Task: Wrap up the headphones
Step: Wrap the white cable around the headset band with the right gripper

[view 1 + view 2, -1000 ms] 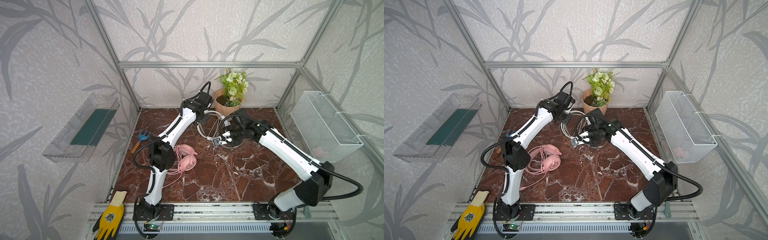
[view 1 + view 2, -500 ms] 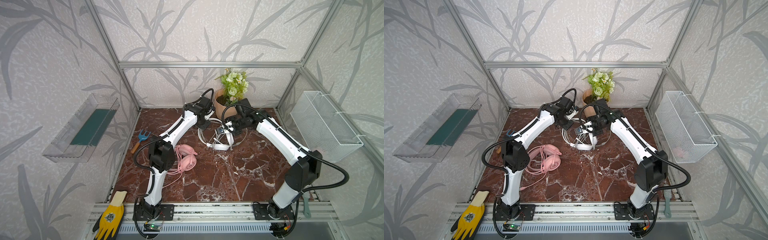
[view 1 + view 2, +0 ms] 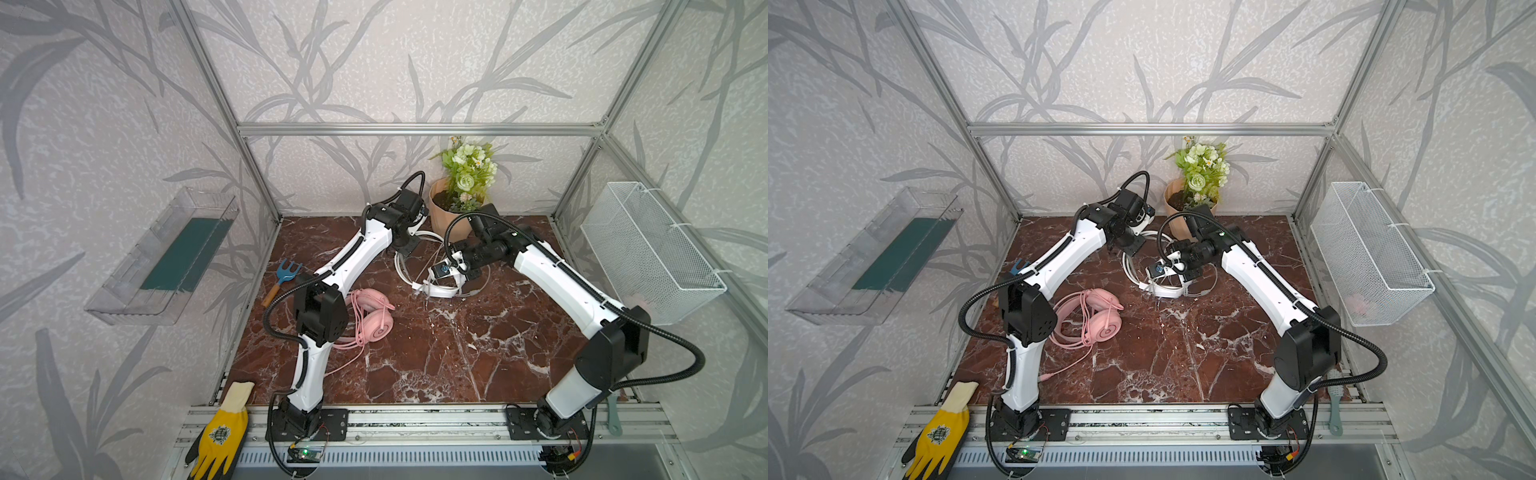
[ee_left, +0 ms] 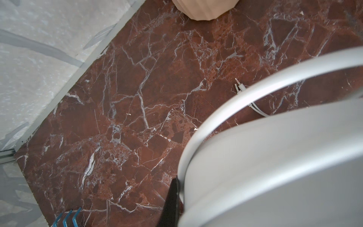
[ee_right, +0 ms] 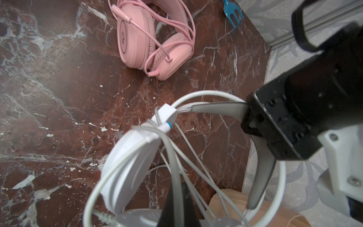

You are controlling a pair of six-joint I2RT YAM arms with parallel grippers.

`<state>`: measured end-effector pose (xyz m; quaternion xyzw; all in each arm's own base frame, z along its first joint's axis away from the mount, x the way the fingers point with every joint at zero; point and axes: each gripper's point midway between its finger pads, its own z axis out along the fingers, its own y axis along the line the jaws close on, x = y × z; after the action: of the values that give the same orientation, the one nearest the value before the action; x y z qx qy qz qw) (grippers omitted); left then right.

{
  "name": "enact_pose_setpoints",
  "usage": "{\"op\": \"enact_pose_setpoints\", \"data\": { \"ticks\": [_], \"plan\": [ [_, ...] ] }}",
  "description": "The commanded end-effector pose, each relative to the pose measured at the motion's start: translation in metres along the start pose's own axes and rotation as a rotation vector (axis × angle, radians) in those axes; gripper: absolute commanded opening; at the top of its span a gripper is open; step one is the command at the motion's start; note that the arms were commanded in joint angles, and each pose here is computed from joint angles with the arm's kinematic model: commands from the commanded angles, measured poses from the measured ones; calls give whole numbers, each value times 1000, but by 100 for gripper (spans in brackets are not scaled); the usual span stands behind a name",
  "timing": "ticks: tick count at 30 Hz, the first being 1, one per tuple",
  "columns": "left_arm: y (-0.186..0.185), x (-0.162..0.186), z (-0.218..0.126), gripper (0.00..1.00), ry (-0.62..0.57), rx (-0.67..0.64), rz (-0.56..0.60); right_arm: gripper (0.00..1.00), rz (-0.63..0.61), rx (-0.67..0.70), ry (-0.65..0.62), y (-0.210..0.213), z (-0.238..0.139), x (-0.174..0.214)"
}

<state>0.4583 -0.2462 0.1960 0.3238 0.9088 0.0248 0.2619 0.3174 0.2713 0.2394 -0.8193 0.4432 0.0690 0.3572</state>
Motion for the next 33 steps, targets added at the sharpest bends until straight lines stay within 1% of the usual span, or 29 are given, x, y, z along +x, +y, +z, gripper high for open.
{"op": "enact_pose_setpoints", "data": {
  "ticks": [1, 6, 9, 12, 16, 20, 25, 30, 33],
  "plan": [
    [1, -8, -6, 0, -19, 3, -37, 0, -31, 35, -27, -5, -5, -23],
    [3, -5, -6, 0, -5, -5, -47, 0, -25, 14, -38, -12, 4, -34],
    [3, -1, -5, 0, 11, -9, -45, 0, -23, -6, -15, -12, 11, -32],
    [-1, 1, -7, 0, 16, 8, -24, 0, -14, 5, 32, -19, 11, -25],
    [-3, 3, -7, 0, 19, 16, -5, 0, 14, -22, 118, -27, 19, -8],
    [-16, 7, -10, 0, 22, 90, 48, 0, 16, -1, 187, -37, 17, 7],
    [-23, 17, -10, 0, 40, 126, 81, 0, 26, 56, 165, -47, 6, 20],
    [-35, 19, -17, 0, 20, 190, 106, 0, 34, 84, 133, -55, 2, 36],
    [-37, 19, -19, 0, 16, 205, 105, 2, 74, 108, 78, -62, -2, 44]
  ]
}}
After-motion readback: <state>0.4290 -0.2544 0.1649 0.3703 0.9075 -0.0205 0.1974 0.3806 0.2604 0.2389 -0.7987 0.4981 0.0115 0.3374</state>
